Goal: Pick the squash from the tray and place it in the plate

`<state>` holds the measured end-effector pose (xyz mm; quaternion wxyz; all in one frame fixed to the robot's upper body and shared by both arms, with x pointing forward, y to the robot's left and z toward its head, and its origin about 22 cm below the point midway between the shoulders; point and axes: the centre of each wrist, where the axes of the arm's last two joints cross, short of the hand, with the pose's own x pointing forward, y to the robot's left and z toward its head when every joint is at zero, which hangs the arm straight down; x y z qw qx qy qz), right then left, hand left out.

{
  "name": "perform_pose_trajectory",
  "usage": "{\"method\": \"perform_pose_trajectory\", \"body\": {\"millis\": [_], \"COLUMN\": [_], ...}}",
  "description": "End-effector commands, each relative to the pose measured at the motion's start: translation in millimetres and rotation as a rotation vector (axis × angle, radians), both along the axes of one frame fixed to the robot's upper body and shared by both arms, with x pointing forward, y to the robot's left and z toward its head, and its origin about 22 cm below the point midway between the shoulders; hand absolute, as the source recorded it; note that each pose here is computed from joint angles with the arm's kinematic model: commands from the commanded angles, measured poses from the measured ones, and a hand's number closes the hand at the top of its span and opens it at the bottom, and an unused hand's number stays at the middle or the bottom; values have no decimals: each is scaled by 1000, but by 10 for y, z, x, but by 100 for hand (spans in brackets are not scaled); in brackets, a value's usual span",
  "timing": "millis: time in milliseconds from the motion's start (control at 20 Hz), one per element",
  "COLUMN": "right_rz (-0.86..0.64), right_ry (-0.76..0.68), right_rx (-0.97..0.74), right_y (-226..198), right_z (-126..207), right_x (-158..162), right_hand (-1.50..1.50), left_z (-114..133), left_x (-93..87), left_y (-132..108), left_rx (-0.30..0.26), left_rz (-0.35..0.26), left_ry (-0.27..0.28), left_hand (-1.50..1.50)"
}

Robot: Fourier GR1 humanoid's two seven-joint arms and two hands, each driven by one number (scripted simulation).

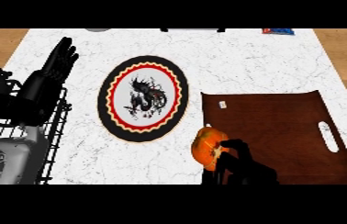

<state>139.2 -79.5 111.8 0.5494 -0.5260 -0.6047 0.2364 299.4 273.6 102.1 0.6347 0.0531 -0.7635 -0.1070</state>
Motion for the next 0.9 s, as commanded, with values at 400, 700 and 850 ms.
{"method": "perform_pose_trajectory", "body": {"millis": [400, 700, 850], "right_rz": [-78, -143, -172], "right_ry": [45, 109, 130], "right_rx": [242, 211, 181], "right_y": [451, 525, 565], "right_z": [167, 100, 110], "right_x": [724, 1283, 1567], "right_hand": [150, 150, 150], "left_z": [192, 27, 70], "left_x": [175, 132, 107], "left_y": [-22, -260, -293], "left_rx": [16, 1, -6], "left_rz": [-42, -79, -88], "left_ry": [-40, -20, -23], "left_hand": [0, 0, 0]}}
